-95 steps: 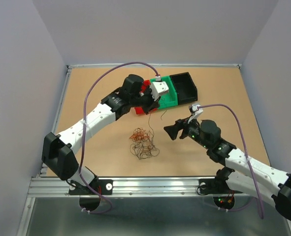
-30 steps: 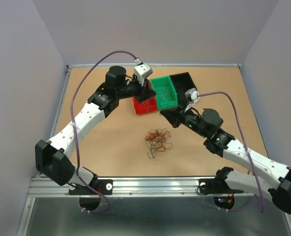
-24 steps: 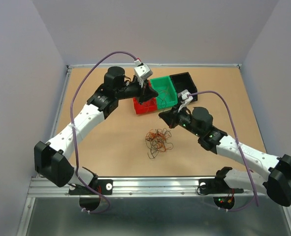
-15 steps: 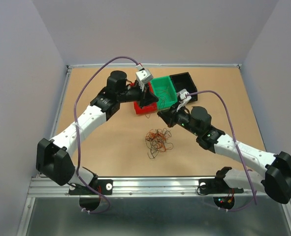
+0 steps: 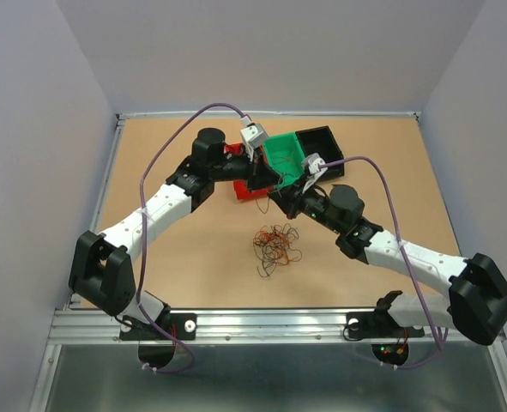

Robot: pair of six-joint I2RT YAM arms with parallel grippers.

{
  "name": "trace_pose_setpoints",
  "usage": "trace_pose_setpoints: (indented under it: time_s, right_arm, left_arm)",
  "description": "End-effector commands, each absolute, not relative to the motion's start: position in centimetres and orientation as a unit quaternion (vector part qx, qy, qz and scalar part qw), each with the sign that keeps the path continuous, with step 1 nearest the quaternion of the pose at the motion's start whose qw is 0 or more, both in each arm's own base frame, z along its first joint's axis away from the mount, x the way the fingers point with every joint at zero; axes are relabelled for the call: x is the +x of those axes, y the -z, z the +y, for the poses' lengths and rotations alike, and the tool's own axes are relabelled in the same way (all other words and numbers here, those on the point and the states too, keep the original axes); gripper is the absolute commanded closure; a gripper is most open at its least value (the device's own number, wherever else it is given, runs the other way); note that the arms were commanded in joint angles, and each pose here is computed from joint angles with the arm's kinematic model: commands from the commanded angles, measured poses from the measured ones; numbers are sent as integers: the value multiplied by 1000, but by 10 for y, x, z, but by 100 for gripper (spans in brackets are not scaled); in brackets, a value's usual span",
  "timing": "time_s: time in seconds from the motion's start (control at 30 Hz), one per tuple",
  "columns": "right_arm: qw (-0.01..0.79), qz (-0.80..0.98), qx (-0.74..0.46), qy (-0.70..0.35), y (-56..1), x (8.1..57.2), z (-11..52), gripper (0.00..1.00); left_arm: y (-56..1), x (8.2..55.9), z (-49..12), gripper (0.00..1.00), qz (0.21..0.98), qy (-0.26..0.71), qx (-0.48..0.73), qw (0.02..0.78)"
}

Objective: Untangle the cables

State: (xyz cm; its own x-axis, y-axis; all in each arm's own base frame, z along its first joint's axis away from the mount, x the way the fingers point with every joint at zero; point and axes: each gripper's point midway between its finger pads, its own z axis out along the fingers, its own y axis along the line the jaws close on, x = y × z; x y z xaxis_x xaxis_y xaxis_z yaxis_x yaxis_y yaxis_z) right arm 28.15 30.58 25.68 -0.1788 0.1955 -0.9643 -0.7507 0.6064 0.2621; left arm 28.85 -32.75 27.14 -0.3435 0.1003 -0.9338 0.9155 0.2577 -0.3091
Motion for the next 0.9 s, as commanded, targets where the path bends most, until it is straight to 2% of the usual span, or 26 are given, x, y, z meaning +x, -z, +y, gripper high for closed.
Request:
trace_pose_setpoints:
  time_s: [0.0,0.23,0.3,0.47,0.53,0.7,0.87]
  right_arm:
    - [636,623,-215,-402,-288,285,314,95]
    - [640,629,-202,-392,-283,293,313,86]
    - [642,628,-200,-392,-282,293,312,79]
    - [650,620,-200,-391,-287,293,311,76]
    - [651,621,-198,-390,-287,294,311,71]
    - [653,621,-196,-387,-287,297,311,71]
    - [658,620,-189,-383,-287,302,312,76]
  left_arm:
    - [-288,284,-333,100,637,498,390,441]
    - [-290,282,-332,100,636,499,389,442]
    - [-290,282,-331,100,636,501,386,442]
    - [-285,282,-332,100,640,508,384,430]
    - [-285,283,-332,100,640,510,385,428]
    - [-284,282,-332,100,639,514,384,423]
    - [-284,279,-333,100,636,525,386,414]
